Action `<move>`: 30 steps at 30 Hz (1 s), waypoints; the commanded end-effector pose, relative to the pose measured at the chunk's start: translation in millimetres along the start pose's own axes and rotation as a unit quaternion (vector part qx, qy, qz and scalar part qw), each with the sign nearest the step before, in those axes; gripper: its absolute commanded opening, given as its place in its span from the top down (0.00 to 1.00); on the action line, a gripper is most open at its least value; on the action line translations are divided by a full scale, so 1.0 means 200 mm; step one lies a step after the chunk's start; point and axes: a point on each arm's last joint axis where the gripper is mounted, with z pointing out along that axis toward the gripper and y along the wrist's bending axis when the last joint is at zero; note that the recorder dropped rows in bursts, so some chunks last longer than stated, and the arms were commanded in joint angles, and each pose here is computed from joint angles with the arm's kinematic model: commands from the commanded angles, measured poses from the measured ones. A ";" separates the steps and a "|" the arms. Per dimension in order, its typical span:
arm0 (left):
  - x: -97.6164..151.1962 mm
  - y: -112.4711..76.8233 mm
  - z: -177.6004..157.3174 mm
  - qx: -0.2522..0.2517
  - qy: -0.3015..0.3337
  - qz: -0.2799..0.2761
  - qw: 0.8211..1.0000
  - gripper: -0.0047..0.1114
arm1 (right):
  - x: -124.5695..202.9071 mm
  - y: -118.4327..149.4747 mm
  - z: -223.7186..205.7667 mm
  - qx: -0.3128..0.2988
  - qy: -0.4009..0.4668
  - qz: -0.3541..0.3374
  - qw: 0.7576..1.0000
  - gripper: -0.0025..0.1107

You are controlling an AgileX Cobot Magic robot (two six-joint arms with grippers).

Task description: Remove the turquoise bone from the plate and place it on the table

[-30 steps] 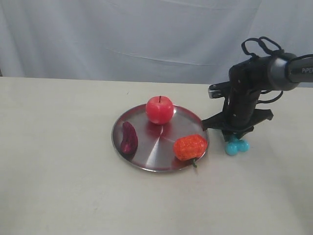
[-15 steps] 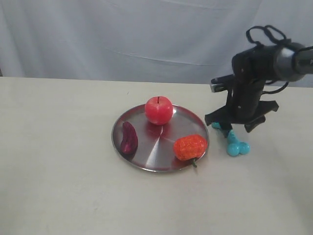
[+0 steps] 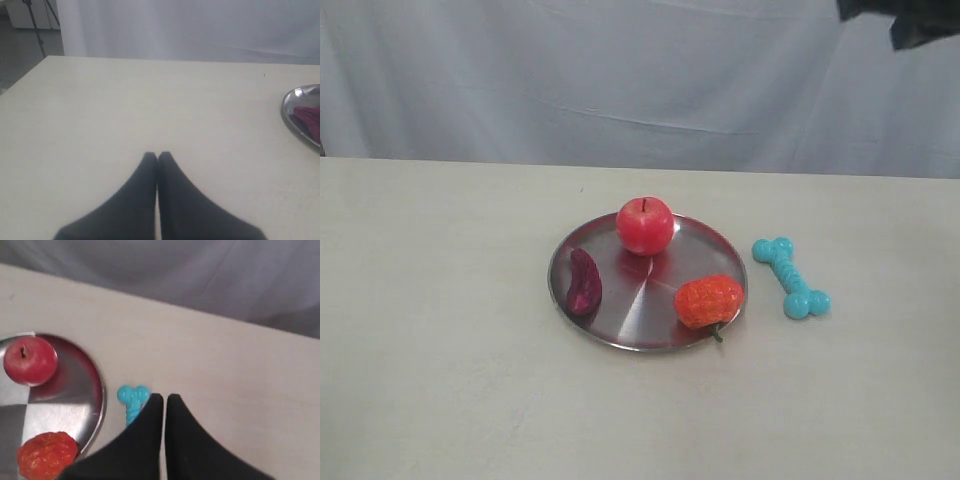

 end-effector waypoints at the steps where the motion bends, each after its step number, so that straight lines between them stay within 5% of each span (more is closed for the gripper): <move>1: 0.00 0.00 0.00 -0.002 -0.002 -0.003 1.000 0.96 | 0.04 -0.07 -0.32 -0.003 -0.090 0.009 0.996 0.98; 11: 0.00 0.00 0.00 -0.002 -0.002 -0.003 1.000 0.96 | 0.48 -0.14 -0.84 -0.024 -0.363 0.004 0.931 0.98; 20: 0.00 0.00 0.00 -0.002 -0.002 -0.003 1.000 0.96 | 0.80 -0.15 -0.89 -0.027 -0.399 0.005 0.917 0.98; 30: 0.00 0.00 0.00 -0.001 -0.002 -0.005 1.000 0.96 | 0.92 -0.18 -0.98 -0.022 -0.424 0.013 0.905 0.98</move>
